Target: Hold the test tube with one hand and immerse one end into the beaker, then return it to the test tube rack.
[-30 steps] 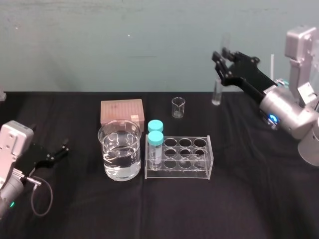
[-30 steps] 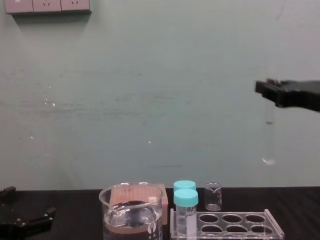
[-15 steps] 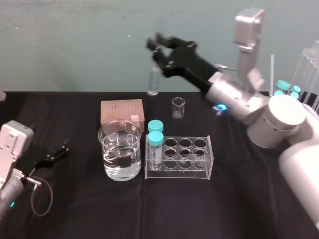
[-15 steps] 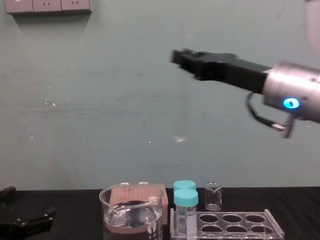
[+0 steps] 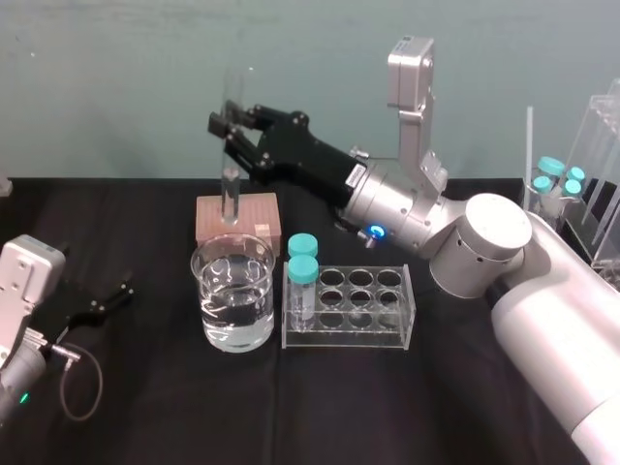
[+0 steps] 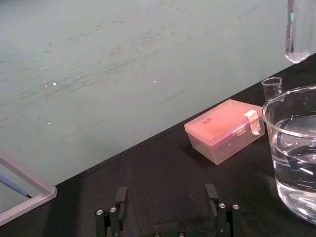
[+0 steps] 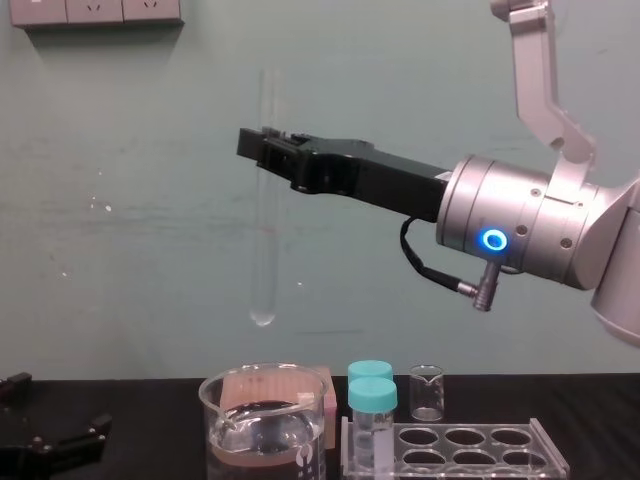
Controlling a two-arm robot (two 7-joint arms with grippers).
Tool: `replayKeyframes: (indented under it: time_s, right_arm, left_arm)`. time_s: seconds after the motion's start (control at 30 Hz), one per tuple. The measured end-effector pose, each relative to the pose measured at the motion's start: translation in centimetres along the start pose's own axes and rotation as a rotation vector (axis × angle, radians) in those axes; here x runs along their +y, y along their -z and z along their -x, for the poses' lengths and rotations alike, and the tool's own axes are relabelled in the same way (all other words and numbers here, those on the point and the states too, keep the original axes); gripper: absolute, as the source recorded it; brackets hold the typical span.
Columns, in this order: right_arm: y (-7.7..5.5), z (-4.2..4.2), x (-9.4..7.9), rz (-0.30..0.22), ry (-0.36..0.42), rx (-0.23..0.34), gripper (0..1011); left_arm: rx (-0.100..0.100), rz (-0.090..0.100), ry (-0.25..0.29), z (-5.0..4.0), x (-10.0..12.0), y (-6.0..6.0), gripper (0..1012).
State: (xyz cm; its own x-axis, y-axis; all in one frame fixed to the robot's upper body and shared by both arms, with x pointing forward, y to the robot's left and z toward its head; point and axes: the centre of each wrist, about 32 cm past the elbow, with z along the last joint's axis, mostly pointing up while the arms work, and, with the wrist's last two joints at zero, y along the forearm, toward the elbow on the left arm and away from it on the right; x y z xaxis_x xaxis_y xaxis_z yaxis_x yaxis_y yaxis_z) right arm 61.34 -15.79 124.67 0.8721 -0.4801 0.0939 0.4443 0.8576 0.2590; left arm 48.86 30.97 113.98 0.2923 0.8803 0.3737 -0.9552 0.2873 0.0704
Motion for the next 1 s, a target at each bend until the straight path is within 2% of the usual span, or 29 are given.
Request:
replayKeyframes:
  time_s: [0.2, 0.37, 0.77, 1.0]
  right_arm:
    - [0.0, 0.62, -0.6, -0.004, -0.029, 0.025, 226]
    - [0.5, 0.91, -1.3, 0.018, -0.036, 0.036, 225]
    - [2.0, 0.56, -1.5, 0.067, -0.029, 0.045, 225]
    - [2.9, 0.64, -1.5, 0.100, -0.037, 0.061, 226]
  left_arm:
    - [0.000, 0.000, 0.000, 0.00, 0.0, 0.0, 1000]
    - [0.000, 0.000, 0.000, 0.00, 0.0, 0.0, 1000]
    - [0.000, 0.000, 0.000, 0.00, 0.0, 0.0, 1000]
    - [0.000, 0.000, 0.000, 0.00, 0.0, 0.0, 1000]
